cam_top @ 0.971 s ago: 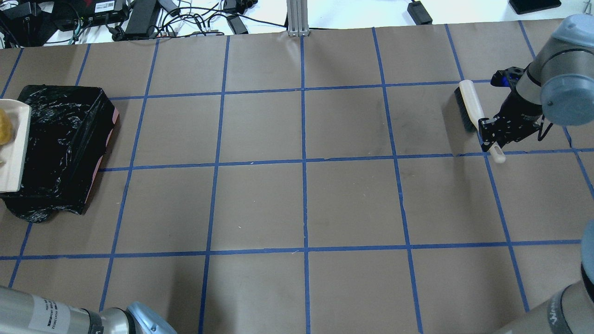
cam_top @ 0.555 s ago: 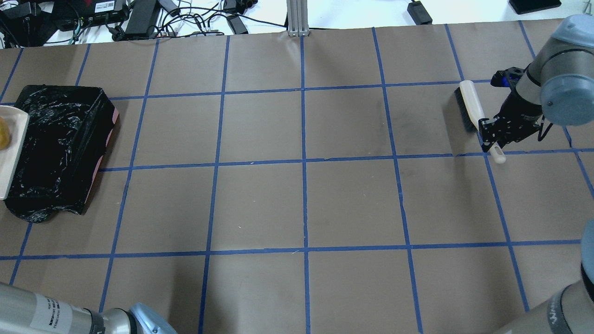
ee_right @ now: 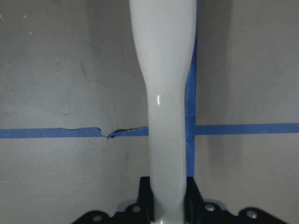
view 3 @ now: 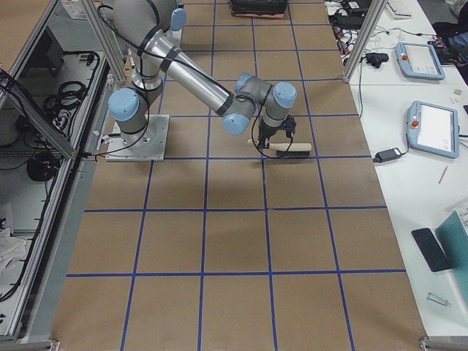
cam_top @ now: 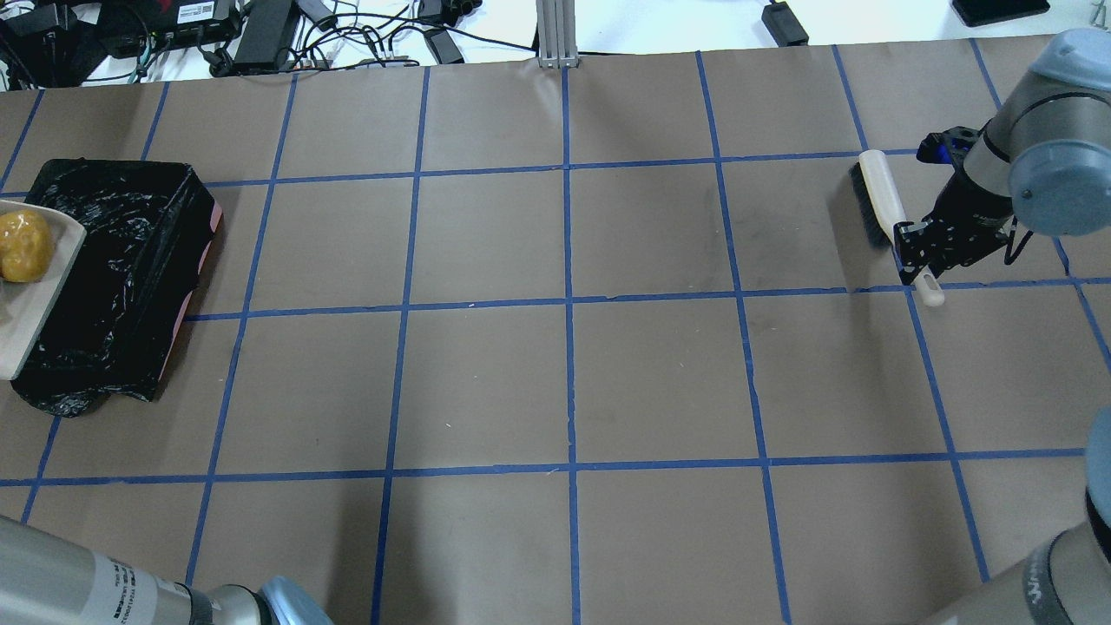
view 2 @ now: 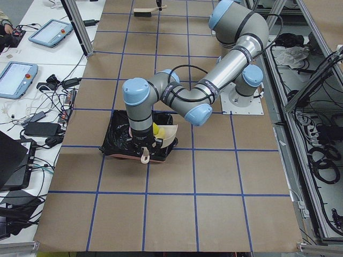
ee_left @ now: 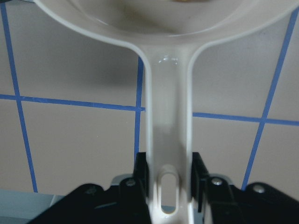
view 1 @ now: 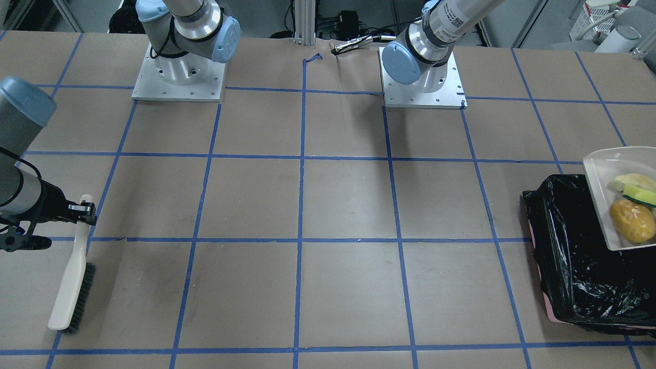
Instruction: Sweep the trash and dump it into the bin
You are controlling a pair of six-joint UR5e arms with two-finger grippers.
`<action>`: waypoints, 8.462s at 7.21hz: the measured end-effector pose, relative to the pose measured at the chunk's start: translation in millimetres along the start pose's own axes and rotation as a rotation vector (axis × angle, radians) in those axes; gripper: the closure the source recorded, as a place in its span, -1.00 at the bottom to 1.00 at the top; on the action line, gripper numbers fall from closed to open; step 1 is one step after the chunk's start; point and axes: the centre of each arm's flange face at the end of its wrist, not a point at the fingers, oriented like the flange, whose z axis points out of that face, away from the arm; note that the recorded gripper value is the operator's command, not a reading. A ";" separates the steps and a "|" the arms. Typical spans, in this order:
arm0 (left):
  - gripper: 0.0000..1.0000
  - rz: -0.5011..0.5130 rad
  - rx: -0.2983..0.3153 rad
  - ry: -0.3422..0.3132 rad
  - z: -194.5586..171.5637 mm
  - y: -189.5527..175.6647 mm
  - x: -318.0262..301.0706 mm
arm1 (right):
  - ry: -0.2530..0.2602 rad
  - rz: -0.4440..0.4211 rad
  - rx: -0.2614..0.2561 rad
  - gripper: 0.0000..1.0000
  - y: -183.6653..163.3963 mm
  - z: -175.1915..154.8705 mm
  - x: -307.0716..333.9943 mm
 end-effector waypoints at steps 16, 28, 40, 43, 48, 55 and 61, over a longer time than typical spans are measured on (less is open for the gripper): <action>0.91 0.231 -0.247 0.074 -60.0 -73.1 -55.4 | 0.115 -0.095 0.275 -1.00 84.2 -215.7 -170.5; 1.00 0.034 0.257 -0.100 -75.4 -263.6 -139.4 | 0.085 -0.202 0.221 -1.00 116.8 -208.3 -246.3; 0.58 -0.020 0.253 -0.058 25.1 -441.2 -190.1 | 0.045 -0.120 0.177 -1.00 119.1 -196.8 -246.7; -0.51 -0.025 0.268 -0.074 20.0 -445.5 -187.0 | 0.051 -0.120 0.177 -1.00 119.0 -196.5 -246.2; -0.29 -0.127 0.345 -0.115 -62.8 -436.9 -158.5 | 0.051 -0.115 0.180 -1.00 118.9 -197.0 -246.6; -0.49 -0.986 0.334 0.011 -240.9 -459.4 -19.7 | 0.051 -0.115 0.180 -1.00 118.9 -197.0 -246.7; -1.00 -1.582 0.331 0.122 -263.3 -522.2 7.3 | 0.051 -0.116 0.179 -1.00 119.0 -197.0 -246.7</action>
